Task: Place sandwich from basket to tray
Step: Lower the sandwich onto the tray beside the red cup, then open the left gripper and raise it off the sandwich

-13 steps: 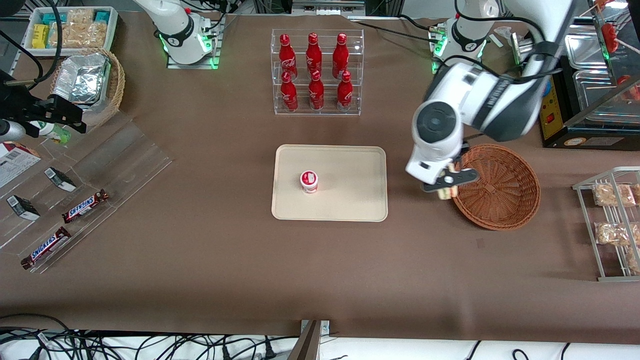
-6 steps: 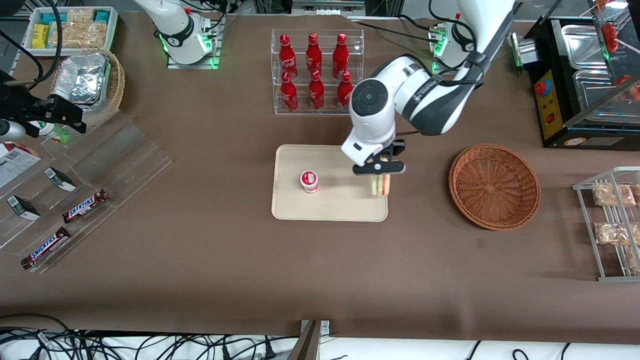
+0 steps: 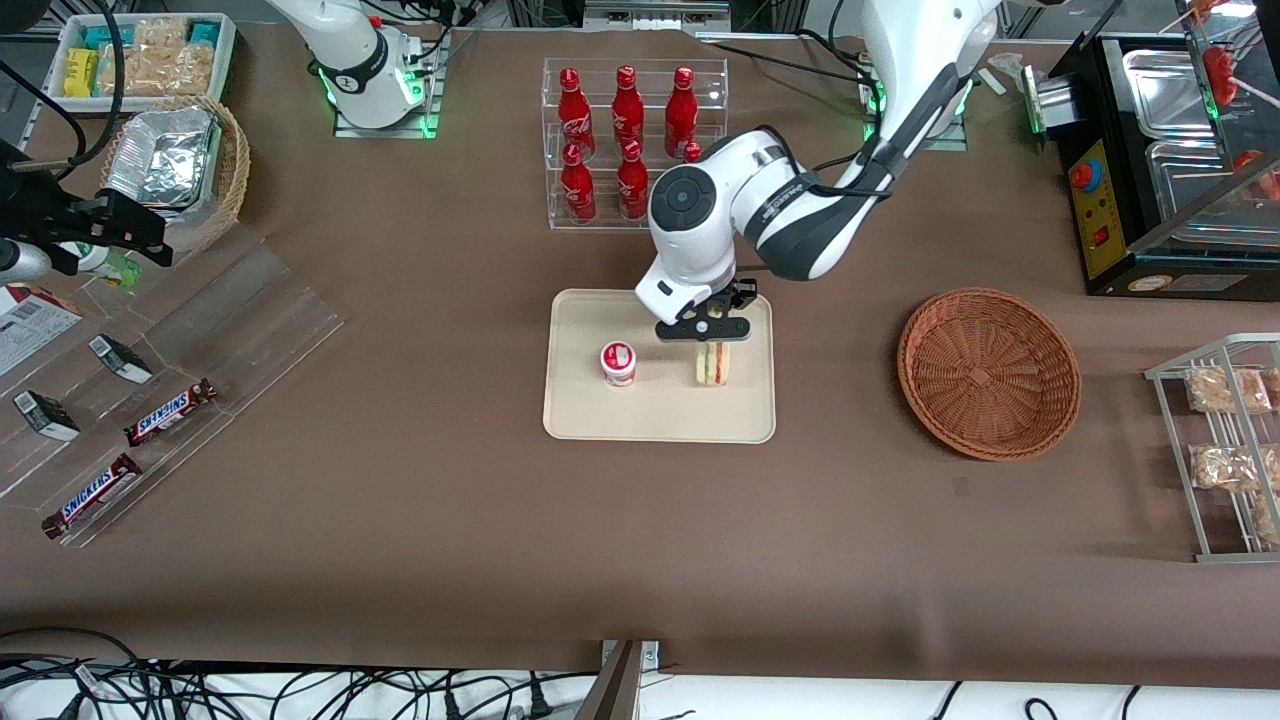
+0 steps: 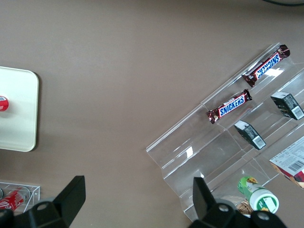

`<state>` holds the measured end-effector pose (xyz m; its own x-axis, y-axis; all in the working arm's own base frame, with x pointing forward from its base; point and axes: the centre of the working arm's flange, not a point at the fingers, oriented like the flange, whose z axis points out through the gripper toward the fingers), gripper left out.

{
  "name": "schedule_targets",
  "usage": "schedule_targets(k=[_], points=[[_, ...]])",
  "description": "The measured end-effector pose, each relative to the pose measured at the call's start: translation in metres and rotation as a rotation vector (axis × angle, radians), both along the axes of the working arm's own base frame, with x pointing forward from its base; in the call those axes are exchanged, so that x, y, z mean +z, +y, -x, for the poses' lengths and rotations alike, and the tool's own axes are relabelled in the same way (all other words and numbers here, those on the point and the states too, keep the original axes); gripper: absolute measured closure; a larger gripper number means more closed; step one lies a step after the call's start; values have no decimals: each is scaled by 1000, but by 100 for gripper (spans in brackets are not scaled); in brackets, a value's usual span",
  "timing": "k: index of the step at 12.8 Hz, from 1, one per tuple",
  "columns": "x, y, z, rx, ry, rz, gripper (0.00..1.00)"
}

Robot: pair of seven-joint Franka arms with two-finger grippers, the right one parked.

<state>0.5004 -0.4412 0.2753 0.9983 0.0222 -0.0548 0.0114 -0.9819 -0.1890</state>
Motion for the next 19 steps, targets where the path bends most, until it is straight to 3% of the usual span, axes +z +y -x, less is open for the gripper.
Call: schedule_targets(k=[8, 13, 14, 19], points=[[-37, 5, -5, 10, -38, -58, 64], [-39, 3, -5, 14, -43, -48, 63], [-39, 3, -5, 14, -43, -47, 60], [-28, 2, -13, 21, -65, -33, 11]])
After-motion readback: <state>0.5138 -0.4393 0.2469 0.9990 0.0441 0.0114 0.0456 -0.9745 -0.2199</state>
